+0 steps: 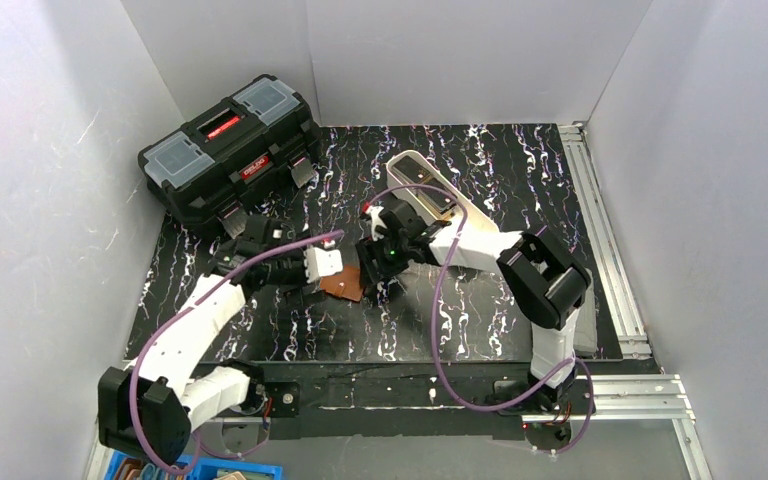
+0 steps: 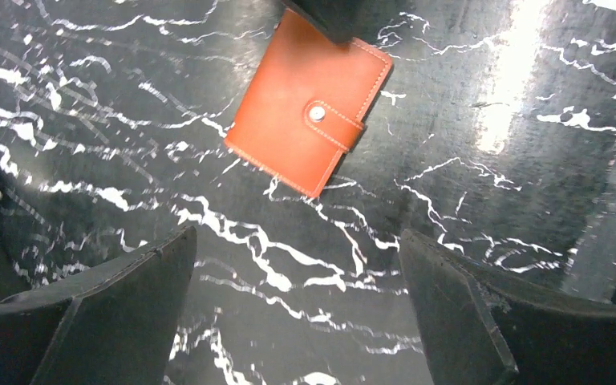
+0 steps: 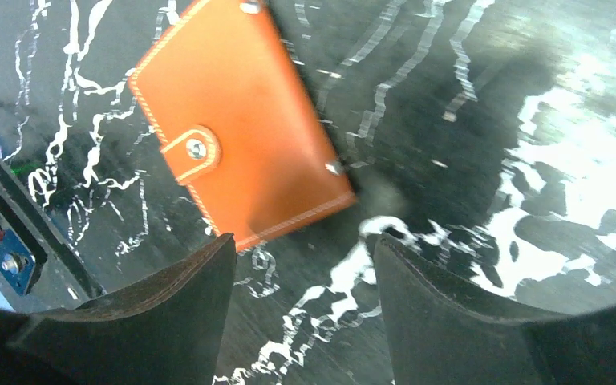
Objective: Put the credit cards into the card holder
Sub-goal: Pick up the card holder from the center of the board.
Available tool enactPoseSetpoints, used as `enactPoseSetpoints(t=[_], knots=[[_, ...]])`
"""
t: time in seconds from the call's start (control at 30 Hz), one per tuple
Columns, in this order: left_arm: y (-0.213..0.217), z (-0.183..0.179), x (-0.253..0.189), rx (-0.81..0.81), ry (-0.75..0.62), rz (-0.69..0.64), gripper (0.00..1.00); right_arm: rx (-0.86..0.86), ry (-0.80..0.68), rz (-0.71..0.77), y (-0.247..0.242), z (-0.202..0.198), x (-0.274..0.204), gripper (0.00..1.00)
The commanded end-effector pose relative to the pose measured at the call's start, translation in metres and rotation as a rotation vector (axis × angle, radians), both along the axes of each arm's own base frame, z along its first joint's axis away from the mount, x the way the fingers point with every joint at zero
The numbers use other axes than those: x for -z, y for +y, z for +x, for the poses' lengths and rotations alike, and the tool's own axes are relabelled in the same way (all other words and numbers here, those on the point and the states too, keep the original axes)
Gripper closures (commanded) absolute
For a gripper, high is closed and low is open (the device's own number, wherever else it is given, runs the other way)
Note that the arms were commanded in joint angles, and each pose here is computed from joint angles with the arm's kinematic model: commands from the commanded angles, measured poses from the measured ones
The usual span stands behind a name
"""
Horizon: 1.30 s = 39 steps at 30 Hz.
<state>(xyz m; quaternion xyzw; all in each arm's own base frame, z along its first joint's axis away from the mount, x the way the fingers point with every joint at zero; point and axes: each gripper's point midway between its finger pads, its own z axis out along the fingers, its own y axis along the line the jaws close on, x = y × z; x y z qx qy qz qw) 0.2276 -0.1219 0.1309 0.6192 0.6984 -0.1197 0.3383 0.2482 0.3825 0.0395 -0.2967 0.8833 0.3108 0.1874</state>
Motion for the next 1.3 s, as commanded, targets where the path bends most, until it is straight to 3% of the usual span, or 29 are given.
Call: enactPoseSetpoints(t=[0.0,0.4,0.6,0.7,0.83,0.97,1.1,1.27], knots=[[-0.027,0.015,0.013,0.171,-0.179,-0.051,0.02,0.087,-0.010,0.041,-0.024,0.027,-0.016,0.28],[-0.038,0.021,0.063,0.331,-0.174,0.012,0.02,-0.009,0.084,0.112,0.002,0.021,-0.005,0.27],[-0.034,0.017,0.091,0.483,-0.225,0.098,0.10,-0.009,0.104,0.146,0.010,0.023,-0.005,0.30],[-0.033,0.020,0.097,0.512,-0.235,0.120,0.19,-0.012,0.119,0.165,0.016,0.024,-0.005,0.32],[-0.031,0.026,0.106,0.522,-0.276,0.150,0.40,-0.021,0.142,0.191,0.023,0.024,-0.005,0.34],[-0.030,0.034,0.109,0.519,-0.364,0.169,0.74,-0.045,0.187,0.243,0.030,0.017,-0.008,0.37],[-0.030,0.039,0.108,0.501,-0.460,0.169,1.00,-0.047,0.224,0.268,0.029,0.009,-0.006,0.36],[-0.033,0.065,0.089,0.411,-0.617,0.152,1.00,-0.036,0.260,0.304,0.025,0.005,-0.009,0.36]])
